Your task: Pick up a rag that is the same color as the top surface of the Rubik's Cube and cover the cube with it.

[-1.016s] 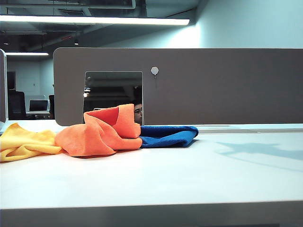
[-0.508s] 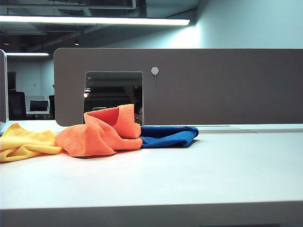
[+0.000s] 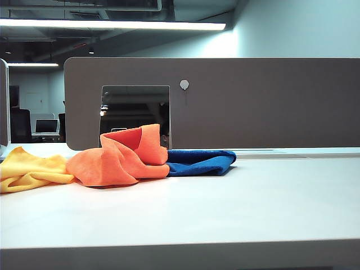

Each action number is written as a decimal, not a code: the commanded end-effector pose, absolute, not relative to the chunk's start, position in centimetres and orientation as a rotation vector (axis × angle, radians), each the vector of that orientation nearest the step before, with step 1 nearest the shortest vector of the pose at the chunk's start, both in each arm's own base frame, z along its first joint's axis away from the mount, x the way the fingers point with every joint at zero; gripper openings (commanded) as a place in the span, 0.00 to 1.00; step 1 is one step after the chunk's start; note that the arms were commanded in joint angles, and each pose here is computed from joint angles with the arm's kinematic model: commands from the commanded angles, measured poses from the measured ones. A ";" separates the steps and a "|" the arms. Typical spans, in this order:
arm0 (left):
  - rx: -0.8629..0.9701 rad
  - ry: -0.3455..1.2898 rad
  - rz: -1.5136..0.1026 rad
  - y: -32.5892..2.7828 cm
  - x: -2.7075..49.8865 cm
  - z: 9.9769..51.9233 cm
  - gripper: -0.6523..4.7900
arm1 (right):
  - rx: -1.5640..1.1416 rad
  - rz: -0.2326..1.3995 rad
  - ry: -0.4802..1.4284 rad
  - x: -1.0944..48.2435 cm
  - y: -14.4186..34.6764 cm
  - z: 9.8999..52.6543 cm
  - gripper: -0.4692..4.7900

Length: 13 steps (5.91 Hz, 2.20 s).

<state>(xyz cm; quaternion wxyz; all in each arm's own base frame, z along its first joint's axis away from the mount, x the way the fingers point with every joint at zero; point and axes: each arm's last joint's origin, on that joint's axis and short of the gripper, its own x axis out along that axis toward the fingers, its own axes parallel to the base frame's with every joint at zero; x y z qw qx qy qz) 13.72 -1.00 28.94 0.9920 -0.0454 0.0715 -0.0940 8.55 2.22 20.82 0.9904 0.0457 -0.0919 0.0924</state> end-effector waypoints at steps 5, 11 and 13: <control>-0.059 0.321 -0.208 -1.1 14.0 22.4 0.11 | 0.035 0.080 -0.086 9.6 1.5 17.3 0.08; -0.201 0.277 -0.106 -0.8 12.1 15.4 0.11 | 0.038 0.098 -0.089 9.6 1.5 17.4 0.08; -0.198 0.156 -0.116 -0.7 11.1 15.9 0.11 | 0.038 0.098 -0.089 9.6 1.5 17.4 0.08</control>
